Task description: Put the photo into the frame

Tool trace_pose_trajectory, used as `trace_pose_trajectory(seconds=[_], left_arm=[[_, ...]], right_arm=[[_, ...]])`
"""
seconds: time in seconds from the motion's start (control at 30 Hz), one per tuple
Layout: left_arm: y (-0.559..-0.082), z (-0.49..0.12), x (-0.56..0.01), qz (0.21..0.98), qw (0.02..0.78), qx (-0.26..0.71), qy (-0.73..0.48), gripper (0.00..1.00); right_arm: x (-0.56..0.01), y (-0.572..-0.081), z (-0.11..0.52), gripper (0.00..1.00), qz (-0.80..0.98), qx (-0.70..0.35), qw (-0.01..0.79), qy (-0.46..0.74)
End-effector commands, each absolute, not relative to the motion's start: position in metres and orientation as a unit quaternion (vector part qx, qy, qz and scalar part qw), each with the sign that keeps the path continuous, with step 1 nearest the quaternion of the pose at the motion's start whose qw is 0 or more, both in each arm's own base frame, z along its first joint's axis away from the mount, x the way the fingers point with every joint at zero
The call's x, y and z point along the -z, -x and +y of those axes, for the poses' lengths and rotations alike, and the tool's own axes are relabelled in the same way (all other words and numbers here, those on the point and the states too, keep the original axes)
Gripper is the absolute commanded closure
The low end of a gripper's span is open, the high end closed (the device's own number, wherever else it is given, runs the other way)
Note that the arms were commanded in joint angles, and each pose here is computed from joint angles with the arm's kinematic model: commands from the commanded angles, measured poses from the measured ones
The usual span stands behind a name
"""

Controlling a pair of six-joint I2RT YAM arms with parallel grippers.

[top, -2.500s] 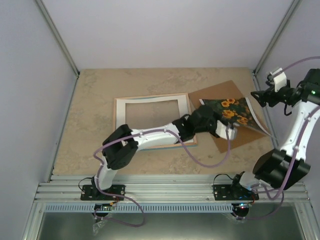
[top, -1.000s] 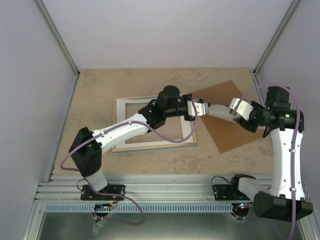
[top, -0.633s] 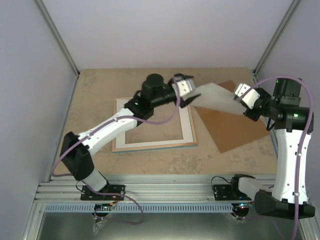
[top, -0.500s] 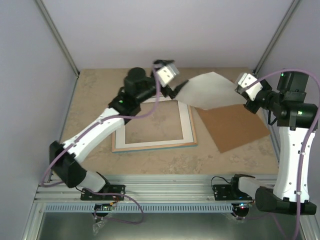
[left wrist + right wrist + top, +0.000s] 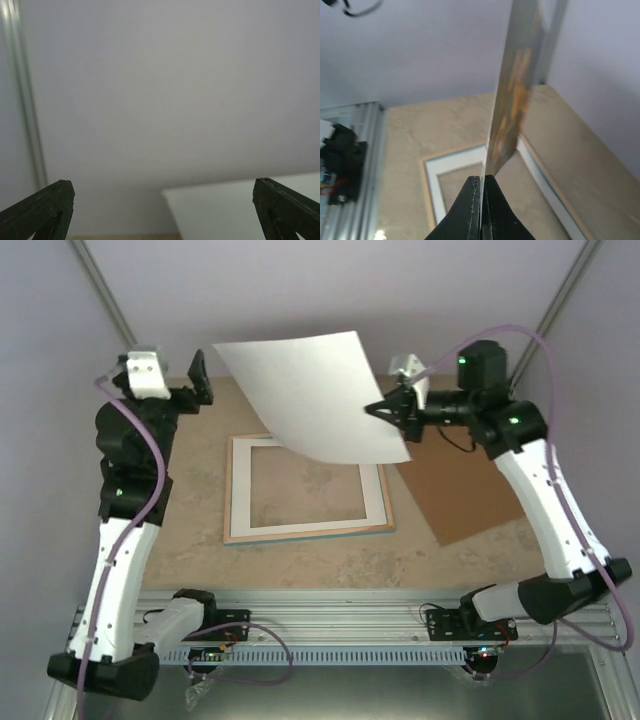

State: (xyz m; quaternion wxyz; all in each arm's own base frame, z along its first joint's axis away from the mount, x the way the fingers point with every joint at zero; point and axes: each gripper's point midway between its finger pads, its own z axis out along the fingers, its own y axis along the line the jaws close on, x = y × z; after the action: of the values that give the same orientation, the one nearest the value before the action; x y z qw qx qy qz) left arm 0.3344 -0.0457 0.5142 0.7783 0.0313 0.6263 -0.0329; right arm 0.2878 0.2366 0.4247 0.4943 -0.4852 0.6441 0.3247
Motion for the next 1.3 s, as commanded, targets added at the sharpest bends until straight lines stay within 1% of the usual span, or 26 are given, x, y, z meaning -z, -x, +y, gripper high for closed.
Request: trace_pose_trajectory(seconds=[0.0, 0.17, 0.23, 0.37, 0.47, 0.57, 0.63, 0.7, 0.8, 0.97, 1.1, 1.27], left_arm=[[-0.327, -0.006, -0.474, 0.661, 0.748, 0.046, 0.045, 0.01], [-0.294, 0.087, -0.492, 0.613, 0.77, -0.008, 0.176, 0.01], [-0.279, 0.107, -0.496, 0.596, 0.775, -0.028, 0.206, 0.01], [-0.267, 0.125, -0.488, 0.595, 0.77, -0.041, 0.227, 0.01], [-0.265, 0.132, -0.484, 0.598, 0.765, -0.049, 0.233, 0.01], [-0.266, 0.138, -0.485, 0.597, 0.765, -0.056, 0.235, 0.01], [-0.267, 0.144, -0.487, 0.596, 0.765, -0.061, 0.238, 0.01], [-0.271, 0.145, -0.488, 0.597, 0.765, -0.06, 0.234, 0.01], [-0.28, 0.142, -0.483, 0.61, 0.76, -0.052, 0.218, 0.01], [-0.305, 0.136, -0.447, 0.673, 0.715, -0.031, 0.189, 0.01], [-0.329, 0.115, -0.412, 0.726, 0.674, -0.03, 0.136, 0.01], [-0.349, 0.093, -0.364, 0.777, 0.623, -0.013, 0.089, 0.01]], right_arm=[[-0.448, -0.271, 0.302, 1.0, 0.589, -0.429, 0.471, 0.497], [-0.446, -0.249, 0.361, 1.0, 0.544, -0.52, 0.411, 0.514], [-0.442, -0.243, 0.38, 1.0, 0.532, -0.552, 0.387, 0.513], [-0.434, -0.24, 0.41, 1.0, 0.51, -0.601, 0.344, 0.51], [-0.443, -0.238, 0.425, 0.99, 0.494, -0.631, 0.325, 0.502], [-0.46, -0.231, 0.435, 1.0, 0.464, -0.647, 0.329, 0.508], [-0.459, -0.234, 0.439, 0.99, 0.464, -0.651, 0.326, 0.505], [-0.44, -0.248, 0.439, 1.0, 0.493, -0.653, 0.308, 0.485], [-0.39, -0.283, 0.426, 1.0, 0.565, -0.649, 0.276, 0.428], [-0.287, -0.337, 0.384, 1.0, 0.684, -0.625, 0.21, 0.313], [-0.215, -0.359, 0.355, 1.0, 0.749, -0.591, 0.172, 0.247], [-0.152, -0.374, 0.327, 1.0, 0.795, -0.556, 0.139, 0.199]])
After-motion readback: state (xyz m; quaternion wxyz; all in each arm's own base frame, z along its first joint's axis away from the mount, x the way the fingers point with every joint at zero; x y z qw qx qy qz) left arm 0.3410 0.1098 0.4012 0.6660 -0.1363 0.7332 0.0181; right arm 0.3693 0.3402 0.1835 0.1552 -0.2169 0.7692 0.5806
